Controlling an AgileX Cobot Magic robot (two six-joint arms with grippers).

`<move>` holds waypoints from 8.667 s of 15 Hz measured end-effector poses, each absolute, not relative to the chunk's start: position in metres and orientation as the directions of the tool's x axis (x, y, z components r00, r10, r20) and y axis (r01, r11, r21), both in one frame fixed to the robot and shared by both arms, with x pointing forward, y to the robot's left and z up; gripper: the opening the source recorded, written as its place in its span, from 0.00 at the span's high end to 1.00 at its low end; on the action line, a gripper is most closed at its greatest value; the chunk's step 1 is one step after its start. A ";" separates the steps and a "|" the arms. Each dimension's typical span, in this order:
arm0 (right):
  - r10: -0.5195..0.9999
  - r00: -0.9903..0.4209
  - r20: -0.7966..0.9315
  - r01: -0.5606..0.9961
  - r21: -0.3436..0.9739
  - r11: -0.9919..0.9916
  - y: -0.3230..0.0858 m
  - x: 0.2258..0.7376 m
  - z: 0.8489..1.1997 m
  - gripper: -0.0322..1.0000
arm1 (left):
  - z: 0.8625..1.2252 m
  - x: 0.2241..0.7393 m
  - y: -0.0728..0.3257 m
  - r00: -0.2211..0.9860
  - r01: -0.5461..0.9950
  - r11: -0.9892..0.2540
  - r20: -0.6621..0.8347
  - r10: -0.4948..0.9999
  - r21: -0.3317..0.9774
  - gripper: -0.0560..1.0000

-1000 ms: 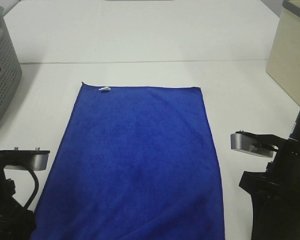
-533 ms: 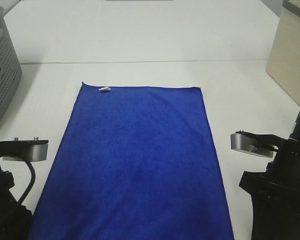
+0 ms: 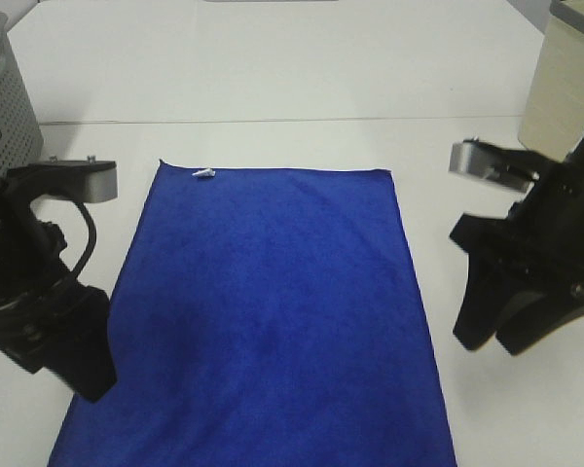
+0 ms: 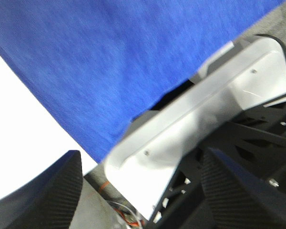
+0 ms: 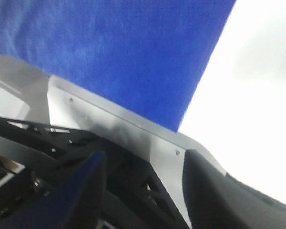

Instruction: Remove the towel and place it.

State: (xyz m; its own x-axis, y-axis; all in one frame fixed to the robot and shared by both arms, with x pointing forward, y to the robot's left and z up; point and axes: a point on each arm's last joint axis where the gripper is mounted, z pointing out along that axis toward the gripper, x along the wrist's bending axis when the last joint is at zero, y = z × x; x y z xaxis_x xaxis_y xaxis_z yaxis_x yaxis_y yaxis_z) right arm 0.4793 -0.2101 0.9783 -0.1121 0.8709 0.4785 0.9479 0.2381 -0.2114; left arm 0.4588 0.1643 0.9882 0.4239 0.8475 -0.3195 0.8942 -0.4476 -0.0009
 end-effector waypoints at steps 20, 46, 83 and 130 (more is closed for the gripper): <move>0.924 -0.055 0.377 0.992 0.125 0.008 -0.259 0.672 1.006 0.29 | 0.955 0.725 0.245 0.164 0.967 -0.103 -0.256 0.953 0.234 0.31; 0.861 -0.082 0.502 0.996 0.076 0.051 -0.247 0.744 0.881 0.28 | 0.882 0.764 0.241 0.135 0.981 -0.079 -0.331 0.934 0.175 0.31; 0.914 -0.297 0.277 0.930 0.302 0.210 -0.191 0.756 0.867 0.95 | 0.876 0.766 0.166 0.265 0.935 -0.148 -0.357 0.896 0.321 0.93; 0.842 -0.536 0.063 0.401 0.897 0.188 -0.177 0.806 0.868 0.41 | 0.862 0.821 0.181 0.238 0.538 -0.062 -0.081 0.968 0.841 0.29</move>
State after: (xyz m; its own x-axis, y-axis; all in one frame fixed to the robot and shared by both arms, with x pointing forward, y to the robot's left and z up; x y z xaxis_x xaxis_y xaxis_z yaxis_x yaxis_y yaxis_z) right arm 0.8056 -0.1773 0.8684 -0.5363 0.8416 0.0634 0.4008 0.1878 0.8967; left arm 0.8214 0.1812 0.8623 0.2382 0.9678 -0.0813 0.5376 -0.0617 0.8410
